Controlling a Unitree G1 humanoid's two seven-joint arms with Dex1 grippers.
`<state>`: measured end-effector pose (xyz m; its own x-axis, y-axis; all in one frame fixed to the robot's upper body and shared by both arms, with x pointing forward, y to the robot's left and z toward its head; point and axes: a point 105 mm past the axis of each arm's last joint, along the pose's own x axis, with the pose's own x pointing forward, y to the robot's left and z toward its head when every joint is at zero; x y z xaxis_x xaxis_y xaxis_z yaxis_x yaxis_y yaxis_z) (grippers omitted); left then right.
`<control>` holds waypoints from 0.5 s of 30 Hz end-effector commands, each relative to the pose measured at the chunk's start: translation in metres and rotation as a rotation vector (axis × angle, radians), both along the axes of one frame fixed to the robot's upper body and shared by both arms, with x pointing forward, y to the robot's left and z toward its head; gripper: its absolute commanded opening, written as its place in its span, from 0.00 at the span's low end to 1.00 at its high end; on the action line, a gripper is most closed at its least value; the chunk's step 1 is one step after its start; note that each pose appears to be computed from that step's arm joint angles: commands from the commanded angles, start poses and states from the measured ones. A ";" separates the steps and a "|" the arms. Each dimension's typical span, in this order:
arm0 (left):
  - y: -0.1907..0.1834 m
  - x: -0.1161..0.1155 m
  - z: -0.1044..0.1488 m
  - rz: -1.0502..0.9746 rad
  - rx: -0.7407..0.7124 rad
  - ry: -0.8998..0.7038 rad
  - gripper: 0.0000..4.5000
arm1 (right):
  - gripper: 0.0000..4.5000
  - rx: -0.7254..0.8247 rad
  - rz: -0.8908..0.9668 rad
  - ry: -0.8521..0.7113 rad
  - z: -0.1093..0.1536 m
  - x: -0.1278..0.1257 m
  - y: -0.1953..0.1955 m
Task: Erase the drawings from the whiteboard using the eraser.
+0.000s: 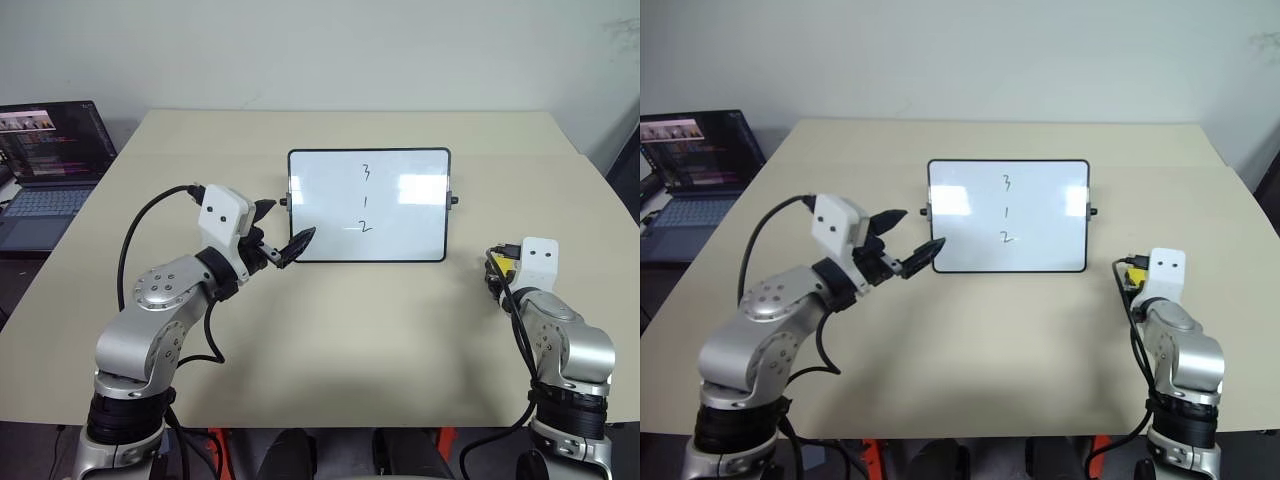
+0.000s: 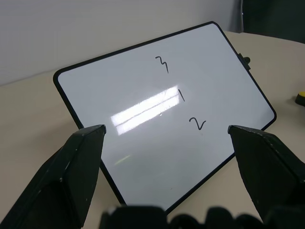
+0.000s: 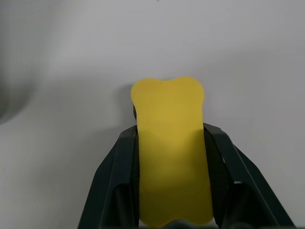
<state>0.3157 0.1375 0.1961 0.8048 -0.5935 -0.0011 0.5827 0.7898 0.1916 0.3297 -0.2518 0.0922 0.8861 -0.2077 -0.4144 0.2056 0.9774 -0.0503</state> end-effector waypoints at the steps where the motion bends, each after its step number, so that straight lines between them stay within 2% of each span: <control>1: -0.002 -0.005 0.016 -0.007 0.009 -0.065 1.00 | 0.31 -0.033 0.023 -0.094 0.030 0.006 0.001; 8: -0.005 -0.004 0.016 -0.015 0.005 -0.066 1.00 | 0.31 0.027 0.068 -0.119 0.040 0.010 0.013; 15: -0.007 -0.004 0.016 -0.020 0.002 -0.067 1.00 | 0.31 0.058 0.091 -0.013 0.010 -0.002 0.017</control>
<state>0.3158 0.1356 0.1985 0.8019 -0.5975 0.0055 0.5849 0.7868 0.1970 0.3283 -0.2378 0.0962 0.8922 -0.1164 -0.4364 0.1318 0.9913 0.0049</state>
